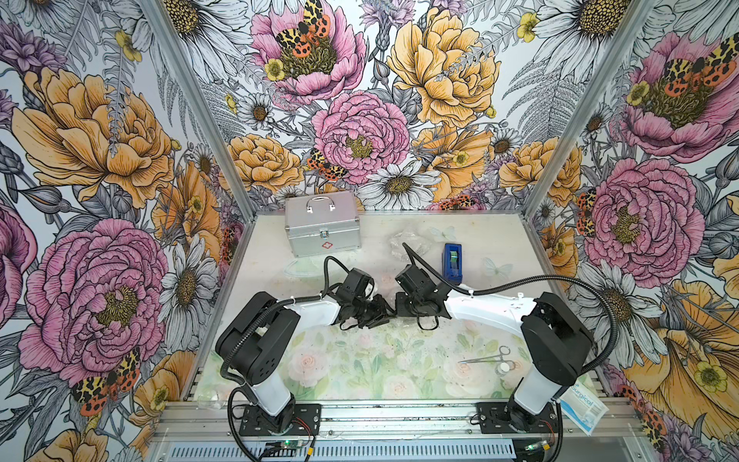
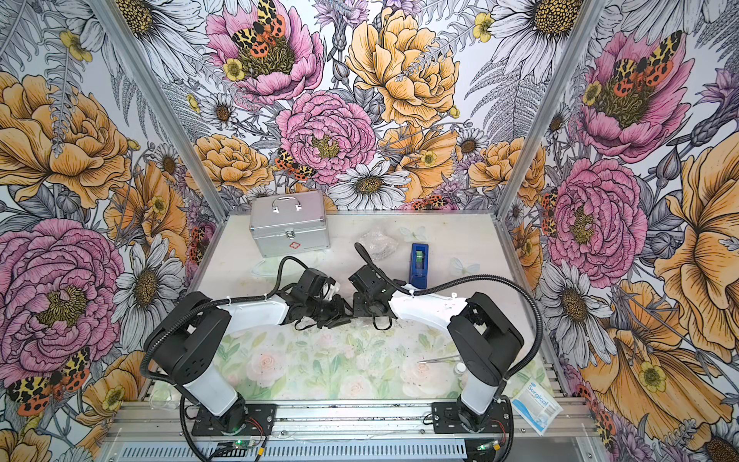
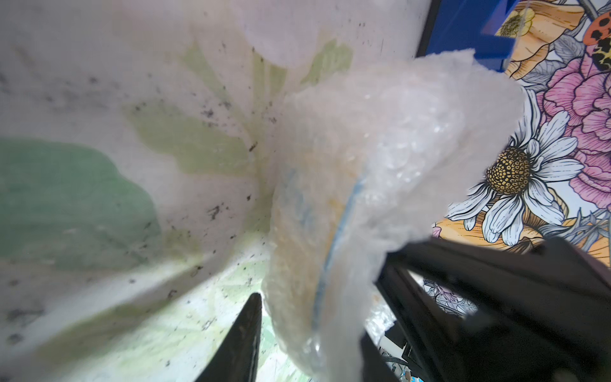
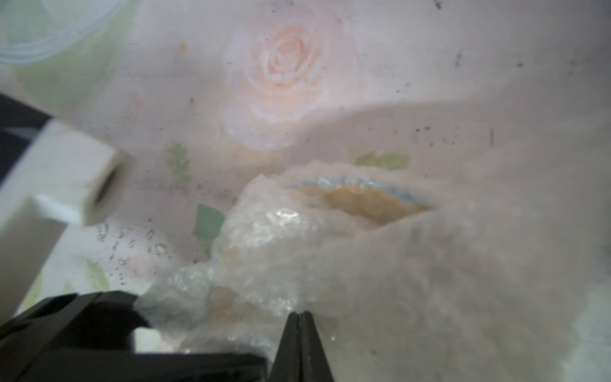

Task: Wrap bowls in bubble wrap
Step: Stick the tape on the bubble wrap.

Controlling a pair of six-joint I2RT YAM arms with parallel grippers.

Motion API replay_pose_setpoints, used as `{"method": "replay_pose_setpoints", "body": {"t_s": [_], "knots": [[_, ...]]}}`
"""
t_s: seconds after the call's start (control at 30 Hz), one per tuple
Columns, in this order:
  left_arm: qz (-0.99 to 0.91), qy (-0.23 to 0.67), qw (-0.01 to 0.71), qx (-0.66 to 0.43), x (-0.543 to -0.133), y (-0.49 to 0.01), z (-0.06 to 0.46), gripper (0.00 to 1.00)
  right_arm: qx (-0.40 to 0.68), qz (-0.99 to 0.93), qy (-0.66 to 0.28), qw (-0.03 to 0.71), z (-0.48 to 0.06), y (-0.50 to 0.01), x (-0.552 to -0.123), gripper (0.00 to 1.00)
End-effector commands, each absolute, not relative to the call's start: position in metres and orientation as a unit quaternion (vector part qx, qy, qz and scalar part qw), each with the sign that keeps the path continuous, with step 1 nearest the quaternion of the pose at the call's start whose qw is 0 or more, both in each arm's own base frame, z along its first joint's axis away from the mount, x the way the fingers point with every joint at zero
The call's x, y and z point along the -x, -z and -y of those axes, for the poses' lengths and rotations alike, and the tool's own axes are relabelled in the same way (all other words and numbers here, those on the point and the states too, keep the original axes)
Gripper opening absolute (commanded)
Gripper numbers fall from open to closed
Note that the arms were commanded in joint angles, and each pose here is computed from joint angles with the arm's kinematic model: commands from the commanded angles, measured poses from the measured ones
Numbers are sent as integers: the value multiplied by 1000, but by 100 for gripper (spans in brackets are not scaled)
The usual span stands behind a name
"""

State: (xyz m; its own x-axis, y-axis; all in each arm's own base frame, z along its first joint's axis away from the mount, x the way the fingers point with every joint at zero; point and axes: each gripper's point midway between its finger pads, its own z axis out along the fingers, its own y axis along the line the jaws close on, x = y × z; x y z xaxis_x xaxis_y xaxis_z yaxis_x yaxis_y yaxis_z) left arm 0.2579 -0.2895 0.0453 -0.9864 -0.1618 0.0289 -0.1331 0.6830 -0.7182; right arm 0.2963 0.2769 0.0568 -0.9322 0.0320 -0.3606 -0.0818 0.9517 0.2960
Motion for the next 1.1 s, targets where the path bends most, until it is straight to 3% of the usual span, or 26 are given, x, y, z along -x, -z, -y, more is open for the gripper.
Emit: {"method": "replay_pose_setpoints", "body": {"t_s": [0.0, 0.27, 0.37, 0.6, 0.73, 0.9, 1.07], "knots": [[-919, 382, 10, 91, -257, -40, 286, 37, 7, -974, -137, 182, -266, -42, -301, 1], [-919, 384, 8, 91, -257, -39, 287, 36, 0, -960, -178, 218, -265, -89, -304, 5], [-917, 388, 15, 87, -258, -46, 287, 37, 4, -962, -176, 209, -265, -82, -304, 4], [-914, 395, 53, 73, -266, -83, 288, 57, 21, -971, -169, 167, -282, -46, -292, 0], [-914, 394, 54, 74, -269, -85, 289, 62, 23, -970, -174, 170, -288, -50, -295, 0], [-917, 389, 37, 83, -272, -63, 293, 62, 17, -966, -186, 178, -290, -61, -296, 0], [-916, 390, 18, 88, -271, -49, 297, 50, 3, -958, -198, 207, -284, -86, -297, 1]]}}
